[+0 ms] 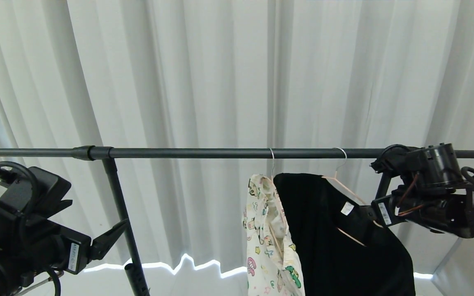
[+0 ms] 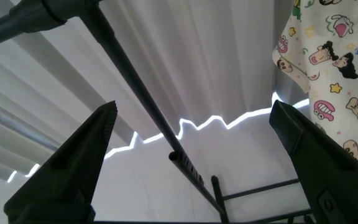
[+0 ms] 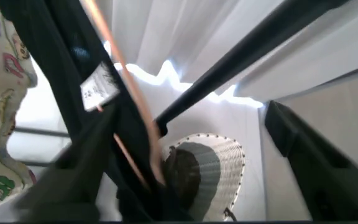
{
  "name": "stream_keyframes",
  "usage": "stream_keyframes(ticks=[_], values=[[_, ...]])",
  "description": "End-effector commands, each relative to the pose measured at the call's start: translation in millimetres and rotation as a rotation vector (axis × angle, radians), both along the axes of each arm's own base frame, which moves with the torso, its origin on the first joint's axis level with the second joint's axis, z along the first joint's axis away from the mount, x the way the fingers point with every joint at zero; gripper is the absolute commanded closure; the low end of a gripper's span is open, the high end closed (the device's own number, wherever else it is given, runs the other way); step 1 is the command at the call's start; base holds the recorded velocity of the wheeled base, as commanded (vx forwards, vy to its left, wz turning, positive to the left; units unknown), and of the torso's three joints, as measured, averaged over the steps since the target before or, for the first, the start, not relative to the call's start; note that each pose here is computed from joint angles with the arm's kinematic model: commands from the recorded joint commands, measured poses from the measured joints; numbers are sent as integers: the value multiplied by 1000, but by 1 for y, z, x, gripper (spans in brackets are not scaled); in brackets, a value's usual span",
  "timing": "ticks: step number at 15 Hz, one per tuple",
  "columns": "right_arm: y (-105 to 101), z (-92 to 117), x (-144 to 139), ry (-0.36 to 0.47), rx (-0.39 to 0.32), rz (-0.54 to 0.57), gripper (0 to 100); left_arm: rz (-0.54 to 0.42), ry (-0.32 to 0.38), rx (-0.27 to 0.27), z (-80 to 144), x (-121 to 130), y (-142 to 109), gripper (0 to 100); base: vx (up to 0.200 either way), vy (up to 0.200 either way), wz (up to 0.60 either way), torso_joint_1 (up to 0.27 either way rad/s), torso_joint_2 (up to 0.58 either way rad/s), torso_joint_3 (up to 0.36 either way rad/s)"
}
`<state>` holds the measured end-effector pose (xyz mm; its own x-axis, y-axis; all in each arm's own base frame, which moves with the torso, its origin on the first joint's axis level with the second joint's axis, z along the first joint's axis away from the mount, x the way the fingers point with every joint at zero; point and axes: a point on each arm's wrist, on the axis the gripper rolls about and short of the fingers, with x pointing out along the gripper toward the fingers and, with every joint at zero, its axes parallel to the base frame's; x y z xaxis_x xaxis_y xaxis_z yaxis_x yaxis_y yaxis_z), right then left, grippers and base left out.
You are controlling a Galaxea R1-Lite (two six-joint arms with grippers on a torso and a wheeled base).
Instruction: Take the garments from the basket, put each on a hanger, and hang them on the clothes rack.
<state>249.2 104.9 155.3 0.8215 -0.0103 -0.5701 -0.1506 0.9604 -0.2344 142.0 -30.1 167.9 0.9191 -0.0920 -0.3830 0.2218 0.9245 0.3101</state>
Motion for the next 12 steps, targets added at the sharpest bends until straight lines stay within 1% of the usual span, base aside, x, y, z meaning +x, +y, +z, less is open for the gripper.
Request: stream_keyframes(ticks=[1, 3, 4, 5, 6, 7, 9, 10, 12], values=[[-9, 26, -32, -90, 72, 3, 0, 10, -2, 0, -4, -8, 3, 0, 0, 0, 0, 0, 0, 0], [-20, 30, -55, -122, 92, -4, 0, 16, 4, 1, -9, -15, 5, 0, 0, 0, 0, 0, 0, 0], [-26, 35, -65, -145, 99, -4, 0, 21, 4, 3, -9, -14, 6, 0, 0, 0, 0, 0, 0, 0], [-30, 38, -71, -160, 85, -14, 0, 45, 5, 7, -8, -13, 8, 0, 0, 0, 0, 0, 0, 0], [-34, 38, -75, -162, 54, -32, 0, 71, 4, 10, -8, -11, 10, 0, 0, 0, 0, 0, 0, 0], [-40, 36, -78, -147, 0, -58, 0, 97, 4, 9, -8, -10, 13, 0, -200, 0, 0, 2, 2, -2], [-44, 33, -82, -134, -35, -70, 0, 104, 0, 10, -7, -11, 15, 0, -200, 0, 0, 12, 5, 2], [-45, 32, -83, -134, -38, -75, 0, 106, -3, 8, -7, -12, 15, 0, -200, 0, 0, 2, 7, 7], [-52, 30, -84, -139, -106, -192, 0, 126, -14, 6, -6, -15, 18, 0, -200, 0, 0, -12, -2, 5]])
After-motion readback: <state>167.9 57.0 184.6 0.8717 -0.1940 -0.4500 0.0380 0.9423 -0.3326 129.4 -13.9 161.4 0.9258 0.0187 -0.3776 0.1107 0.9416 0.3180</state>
